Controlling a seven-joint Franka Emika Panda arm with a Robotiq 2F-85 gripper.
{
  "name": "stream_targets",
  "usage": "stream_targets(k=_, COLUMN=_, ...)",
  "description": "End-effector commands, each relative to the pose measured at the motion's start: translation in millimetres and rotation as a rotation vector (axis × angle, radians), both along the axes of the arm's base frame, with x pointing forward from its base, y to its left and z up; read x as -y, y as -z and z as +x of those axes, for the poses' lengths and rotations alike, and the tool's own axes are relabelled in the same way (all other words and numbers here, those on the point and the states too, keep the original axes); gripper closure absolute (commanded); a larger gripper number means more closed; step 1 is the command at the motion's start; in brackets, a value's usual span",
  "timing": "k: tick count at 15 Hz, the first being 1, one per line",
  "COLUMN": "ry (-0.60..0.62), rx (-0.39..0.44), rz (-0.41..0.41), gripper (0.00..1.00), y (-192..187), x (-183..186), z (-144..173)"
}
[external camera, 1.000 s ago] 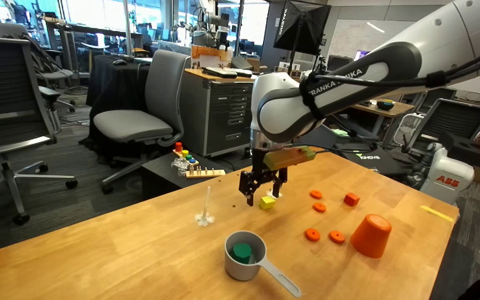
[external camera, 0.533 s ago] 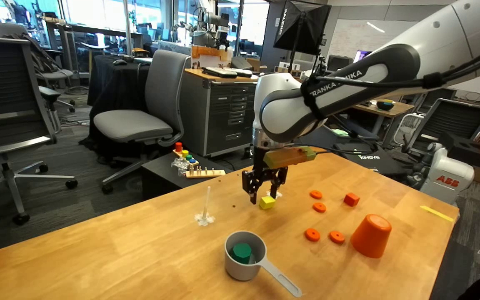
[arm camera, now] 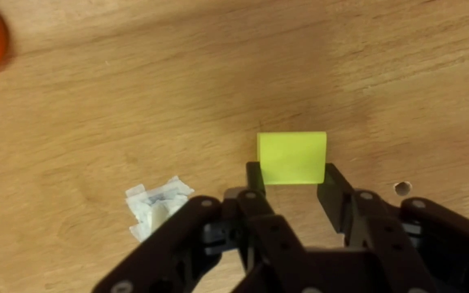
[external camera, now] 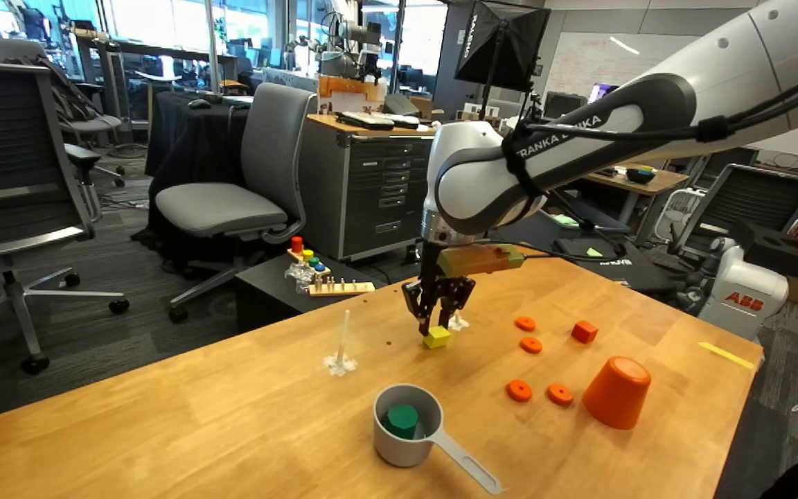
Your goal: Put the blocks in the grey cup
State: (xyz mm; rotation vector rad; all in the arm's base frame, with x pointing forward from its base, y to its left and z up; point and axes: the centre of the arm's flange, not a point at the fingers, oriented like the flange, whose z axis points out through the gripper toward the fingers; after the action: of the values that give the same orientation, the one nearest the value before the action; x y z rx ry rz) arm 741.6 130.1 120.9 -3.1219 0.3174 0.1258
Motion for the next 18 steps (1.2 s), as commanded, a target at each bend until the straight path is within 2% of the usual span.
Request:
stream_targets(k=1, ry=0.001, rx=0.040, rz=0.084, gripper=0.86, y=-17.8, x=-18.2, z=-2.4)
stream_targets(k=6, ry=-0.051, rx=0.083, rz=0.215, gripper=0.86, y=-50.3, x=-83.8, z=-15.8)
stream_targets(k=9, ry=-0.070, rx=0.082, rz=0.258, gripper=0.86, y=-67.1, x=-115.7, z=-28.4)
stream_targets(k=13, ry=-0.066, rx=0.054, rz=0.320, gripper=0.86, y=-75.1, x=-139.2, z=-51.0)
stream_targets(k=18, ry=-0.042, rx=-0.002, rz=0.335, gripper=0.86, y=-66.8, x=-150.9, z=-82.3)
